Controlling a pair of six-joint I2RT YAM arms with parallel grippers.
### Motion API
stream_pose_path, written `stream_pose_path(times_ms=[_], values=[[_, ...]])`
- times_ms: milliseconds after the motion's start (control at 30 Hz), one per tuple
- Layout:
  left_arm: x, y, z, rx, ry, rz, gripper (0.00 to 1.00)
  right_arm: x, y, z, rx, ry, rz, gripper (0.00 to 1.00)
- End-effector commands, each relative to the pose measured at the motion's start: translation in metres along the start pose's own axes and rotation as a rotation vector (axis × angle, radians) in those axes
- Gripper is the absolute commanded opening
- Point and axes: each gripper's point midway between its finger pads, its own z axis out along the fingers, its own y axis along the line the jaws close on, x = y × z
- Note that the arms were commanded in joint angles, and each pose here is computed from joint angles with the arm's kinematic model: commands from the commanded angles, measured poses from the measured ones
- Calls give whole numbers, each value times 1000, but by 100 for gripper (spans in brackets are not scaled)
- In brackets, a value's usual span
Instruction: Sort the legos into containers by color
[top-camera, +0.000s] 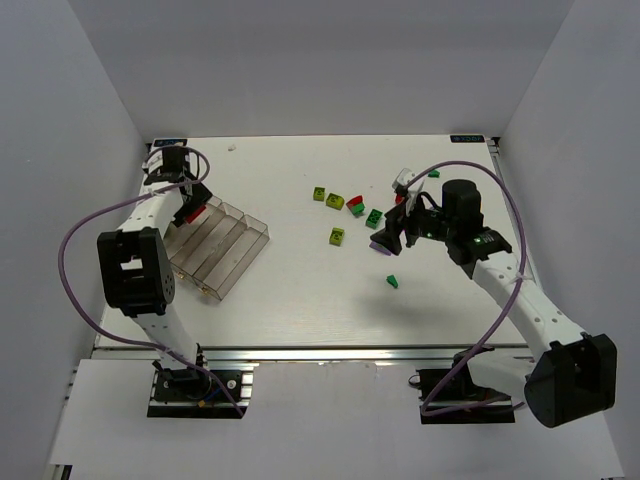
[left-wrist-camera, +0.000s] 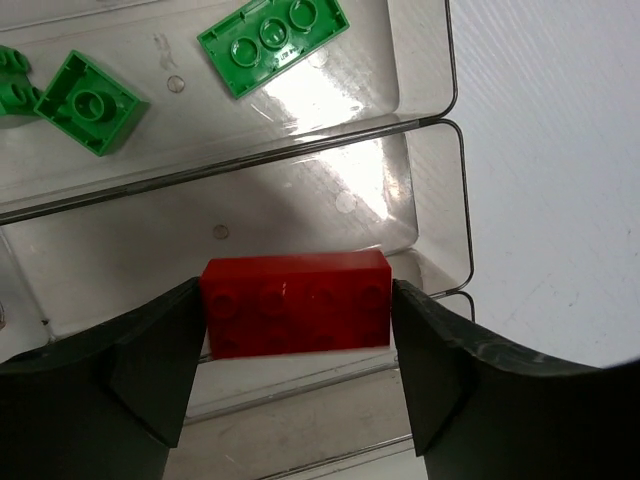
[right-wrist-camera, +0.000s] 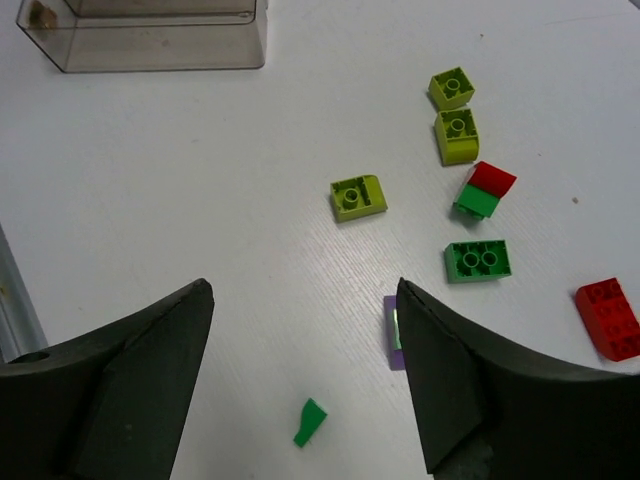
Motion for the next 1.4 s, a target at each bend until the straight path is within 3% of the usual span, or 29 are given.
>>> stream_pose_path(times_ms=[0, 133, 333, 400, 433, 467, 500, 567, 667, 700, 767, 800, 867, 933, 1133, 1367], values=[[-31, -6, -15, 20, -89, -18, 84, -22, -10, -5, 26, -34, -46, 80], [-39, -11, -28, 61, -102, -22, 86, -20, -29, -6, 88, -12, -4, 90], [-51, -18, -76, 187, -144, 23, 85, -21, -81, -11, 242, 31, 122, 89], [-56, -32, -114, 336, -184, 45, 64, -18, -102, -13, 318, 63, 170, 84], [-45, -33, -116, 383, -185, 45, 49, -15, -116, -12, 341, 94, 197, 81], [-40, -35, -127, 438, -191, 34, 22, -12, -124, -12, 360, 119, 203, 78], [-33, -44, -158, 569, -199, 36, 17, -10, -133, -14, 361, 140, 180, 72], [-7, -42, -164, 656, -162, 17, 16, -2, -144, -5, 312, 202, 145, 71], [28, -40, -189, 813, -113, 3, 47, 11, -156, 3, 136, 325, -63, 86], [37, -40, -195, 845, -88, 3, 66, 30, -169, 10, 90, 374, -79, 86], [52, -34, -205, 884, -66, 9, 76, 15, -185, 6, 24, 389, -172, 85], [56, -31, -207, 887, -56, 12, 79, 40, -197, 15, -21, 437, -130, 84], [65, -27, -217, 910, -40, 23, 80, 23, -214, 17, -59, 440, -227, 80], [73, -21, -218, 902, -23, 17, 82, 55, -213, 23, -137, 505, -176, 76], [90, -9, -223, 923, -11, -35, 83, 104, -211, 35, -203, 528, -291, 79], [95, -4, -225, 922, -8, -65, 86, 124, -231, 50, -161, 560, -249, 79]])
